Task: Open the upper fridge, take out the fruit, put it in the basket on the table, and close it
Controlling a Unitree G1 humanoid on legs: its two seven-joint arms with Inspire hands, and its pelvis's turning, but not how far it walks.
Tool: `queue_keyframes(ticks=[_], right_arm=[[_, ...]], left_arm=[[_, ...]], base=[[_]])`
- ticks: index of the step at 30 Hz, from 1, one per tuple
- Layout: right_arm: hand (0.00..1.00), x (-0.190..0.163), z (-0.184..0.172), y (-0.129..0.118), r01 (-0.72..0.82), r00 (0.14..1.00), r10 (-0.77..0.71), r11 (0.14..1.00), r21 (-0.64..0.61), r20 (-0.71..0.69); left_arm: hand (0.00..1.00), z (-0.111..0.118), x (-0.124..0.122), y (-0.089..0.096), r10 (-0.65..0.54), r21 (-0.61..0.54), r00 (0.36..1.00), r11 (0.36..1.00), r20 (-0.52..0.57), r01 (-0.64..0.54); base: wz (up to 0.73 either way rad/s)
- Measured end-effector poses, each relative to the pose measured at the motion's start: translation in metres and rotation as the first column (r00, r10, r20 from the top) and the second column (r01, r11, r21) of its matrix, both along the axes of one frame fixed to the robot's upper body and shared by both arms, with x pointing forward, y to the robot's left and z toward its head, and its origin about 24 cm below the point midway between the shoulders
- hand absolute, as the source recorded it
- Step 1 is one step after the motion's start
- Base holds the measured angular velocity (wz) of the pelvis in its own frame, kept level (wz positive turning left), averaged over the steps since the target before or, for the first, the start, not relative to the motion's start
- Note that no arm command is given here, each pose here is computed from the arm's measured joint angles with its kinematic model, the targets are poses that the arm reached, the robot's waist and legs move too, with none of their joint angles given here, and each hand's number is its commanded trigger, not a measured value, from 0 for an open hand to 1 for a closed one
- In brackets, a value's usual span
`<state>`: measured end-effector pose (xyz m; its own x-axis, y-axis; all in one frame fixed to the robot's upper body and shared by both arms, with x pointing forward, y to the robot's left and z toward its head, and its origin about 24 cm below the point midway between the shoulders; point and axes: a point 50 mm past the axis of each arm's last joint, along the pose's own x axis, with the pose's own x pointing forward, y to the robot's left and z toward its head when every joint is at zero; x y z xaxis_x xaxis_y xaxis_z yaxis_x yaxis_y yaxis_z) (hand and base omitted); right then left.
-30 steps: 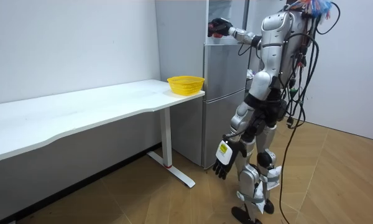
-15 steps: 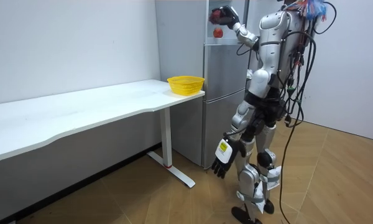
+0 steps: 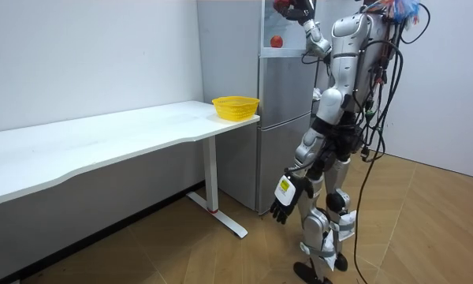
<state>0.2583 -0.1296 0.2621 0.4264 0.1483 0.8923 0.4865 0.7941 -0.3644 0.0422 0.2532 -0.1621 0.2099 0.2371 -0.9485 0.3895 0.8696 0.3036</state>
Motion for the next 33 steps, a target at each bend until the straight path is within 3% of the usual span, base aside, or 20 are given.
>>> queue_keyframes(ticks=[7,13,26,33], right_arm=[[1.00,-0.020,0.000,0.032,-0.124,0.990,0.131,0.985,-0.116,0.058],[1.00,-0.023,-0.014,0.055,-0.220,0.975,0.222,0.951,-0.219,-0.016],[1.00,-0.006,-0.037,0.063,-0.194,0.979,0.161,0.920,-0.340,-0.123],[1.00,0.020,-0.075,0.065,-0.163,0.963,0.047,0.885,-0.436,-0.264]], left_arm=[[0.00,0.000,0.007,-0.002,-0.040,-0.023,0.999,0.999,0.002,0.040],[0.00,0.004,0.020,0.004,-0.079,-0.005,0.996,0.997,0.028,0.079],[0.00,0.003,0.020,0.004,-0.080,-0.027,0.997,0.996,0.013,0.081],[0.00,0.002,0.007,0.006,-0.071,-0.032,0.997,0.997,-0.028,0.070]], base=[[0.00],[0.02],[0.02],[0.08]])
